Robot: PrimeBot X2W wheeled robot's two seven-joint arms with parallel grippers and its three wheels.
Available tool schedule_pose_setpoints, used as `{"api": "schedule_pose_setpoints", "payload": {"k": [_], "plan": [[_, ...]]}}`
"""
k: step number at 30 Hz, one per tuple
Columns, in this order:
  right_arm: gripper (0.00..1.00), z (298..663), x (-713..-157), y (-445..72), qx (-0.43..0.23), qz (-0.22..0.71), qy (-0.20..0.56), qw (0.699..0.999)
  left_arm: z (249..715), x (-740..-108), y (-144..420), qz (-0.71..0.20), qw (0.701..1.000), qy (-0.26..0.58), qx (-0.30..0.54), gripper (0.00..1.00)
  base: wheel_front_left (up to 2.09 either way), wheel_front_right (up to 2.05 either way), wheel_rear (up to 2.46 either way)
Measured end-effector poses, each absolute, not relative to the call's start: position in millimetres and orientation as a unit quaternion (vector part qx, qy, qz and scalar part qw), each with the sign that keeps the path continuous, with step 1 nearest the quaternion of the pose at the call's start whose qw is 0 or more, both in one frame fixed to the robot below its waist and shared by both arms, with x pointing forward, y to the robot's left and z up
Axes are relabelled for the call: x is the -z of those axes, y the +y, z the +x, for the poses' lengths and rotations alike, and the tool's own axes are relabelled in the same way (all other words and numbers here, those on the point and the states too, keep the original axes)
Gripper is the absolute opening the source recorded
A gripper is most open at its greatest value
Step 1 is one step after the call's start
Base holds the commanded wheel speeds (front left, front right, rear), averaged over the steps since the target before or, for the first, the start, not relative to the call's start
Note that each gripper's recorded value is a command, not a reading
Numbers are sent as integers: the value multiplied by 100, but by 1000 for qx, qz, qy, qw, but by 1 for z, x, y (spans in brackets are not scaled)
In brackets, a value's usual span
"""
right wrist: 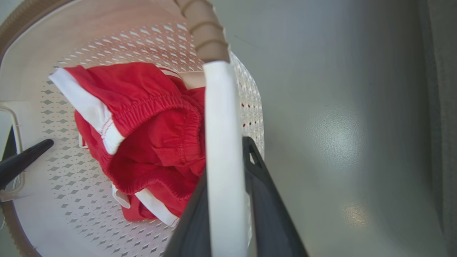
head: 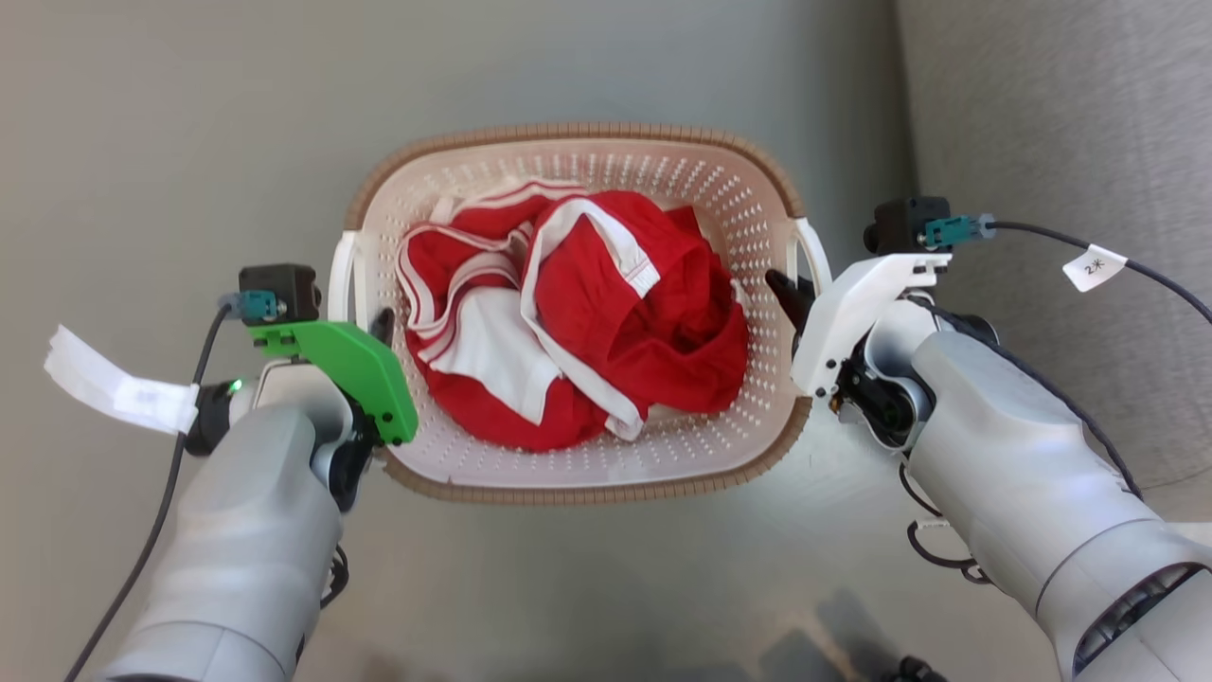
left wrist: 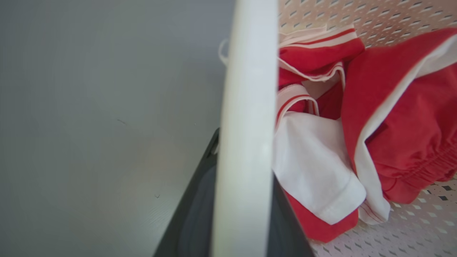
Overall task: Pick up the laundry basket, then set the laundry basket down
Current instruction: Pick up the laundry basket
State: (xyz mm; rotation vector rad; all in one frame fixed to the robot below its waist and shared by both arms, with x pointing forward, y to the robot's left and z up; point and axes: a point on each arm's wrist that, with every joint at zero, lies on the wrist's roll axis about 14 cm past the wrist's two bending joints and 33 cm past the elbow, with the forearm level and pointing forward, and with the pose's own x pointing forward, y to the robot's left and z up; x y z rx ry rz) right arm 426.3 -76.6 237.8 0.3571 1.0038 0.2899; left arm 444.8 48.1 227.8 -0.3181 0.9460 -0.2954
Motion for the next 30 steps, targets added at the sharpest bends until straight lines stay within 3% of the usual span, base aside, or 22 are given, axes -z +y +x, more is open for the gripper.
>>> {"api": "schedule_pose_setpoints", "payload": {"k": [4, 30], "plan": [[0, 424, -255, -79, -139, 167, 473, 854, 442, -244, 45, -155, 870, 445, 145, 0, 0, 0, 0], [0, 319, -308, -79, -153, 158, 510, 831, 352, -306, 41, -137, 859, 463, 172, 0, 0, 0, 0]]}}
